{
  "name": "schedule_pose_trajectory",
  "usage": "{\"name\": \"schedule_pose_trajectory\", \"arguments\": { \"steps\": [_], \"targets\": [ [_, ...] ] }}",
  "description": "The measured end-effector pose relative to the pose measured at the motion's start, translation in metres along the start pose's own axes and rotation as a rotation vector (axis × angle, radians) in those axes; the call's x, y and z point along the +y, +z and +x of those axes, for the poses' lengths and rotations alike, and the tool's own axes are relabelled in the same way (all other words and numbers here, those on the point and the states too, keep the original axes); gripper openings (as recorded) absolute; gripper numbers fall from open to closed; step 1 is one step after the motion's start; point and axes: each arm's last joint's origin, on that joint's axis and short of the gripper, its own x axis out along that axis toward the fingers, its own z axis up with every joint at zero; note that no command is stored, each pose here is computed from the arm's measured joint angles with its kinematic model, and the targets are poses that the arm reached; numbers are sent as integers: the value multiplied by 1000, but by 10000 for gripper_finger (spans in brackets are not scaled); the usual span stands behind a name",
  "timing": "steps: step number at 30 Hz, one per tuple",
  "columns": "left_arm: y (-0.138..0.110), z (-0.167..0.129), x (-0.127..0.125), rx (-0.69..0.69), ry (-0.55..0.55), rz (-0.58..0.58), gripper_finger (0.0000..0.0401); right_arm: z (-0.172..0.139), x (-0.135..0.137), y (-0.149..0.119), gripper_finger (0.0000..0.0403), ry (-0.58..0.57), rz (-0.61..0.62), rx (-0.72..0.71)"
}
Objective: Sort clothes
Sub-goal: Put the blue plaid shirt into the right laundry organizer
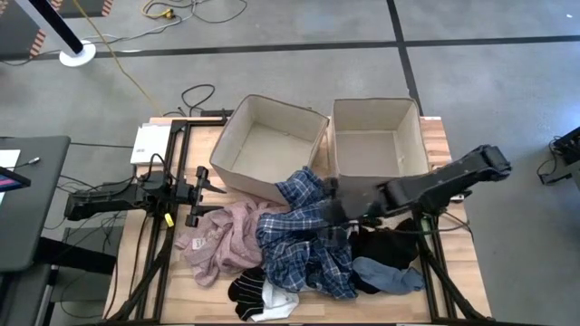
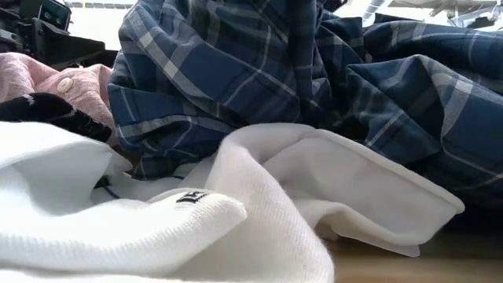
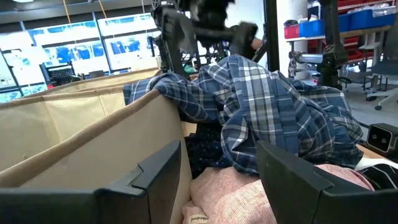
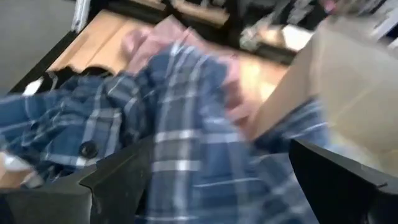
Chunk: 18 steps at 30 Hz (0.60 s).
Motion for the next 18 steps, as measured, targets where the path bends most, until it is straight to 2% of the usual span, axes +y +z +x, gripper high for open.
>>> {"name": "schedule_pose_trajectory", "arguments": {
  "steps": [6, 13, 18],
  "targets": [
    [0, 0, 0, 0, 1, 0, 203, 46, 4, -25, 399, 64, 82, 153],
    [0, 0, 0, 0, 0, 0, 203, 96, 14, -58, 397, 146, 118, 288],
    [0, 0, 0, 0, 0, 0, 203, 119, 20, -76, 374, 153, 144, 333]
  ]
}}
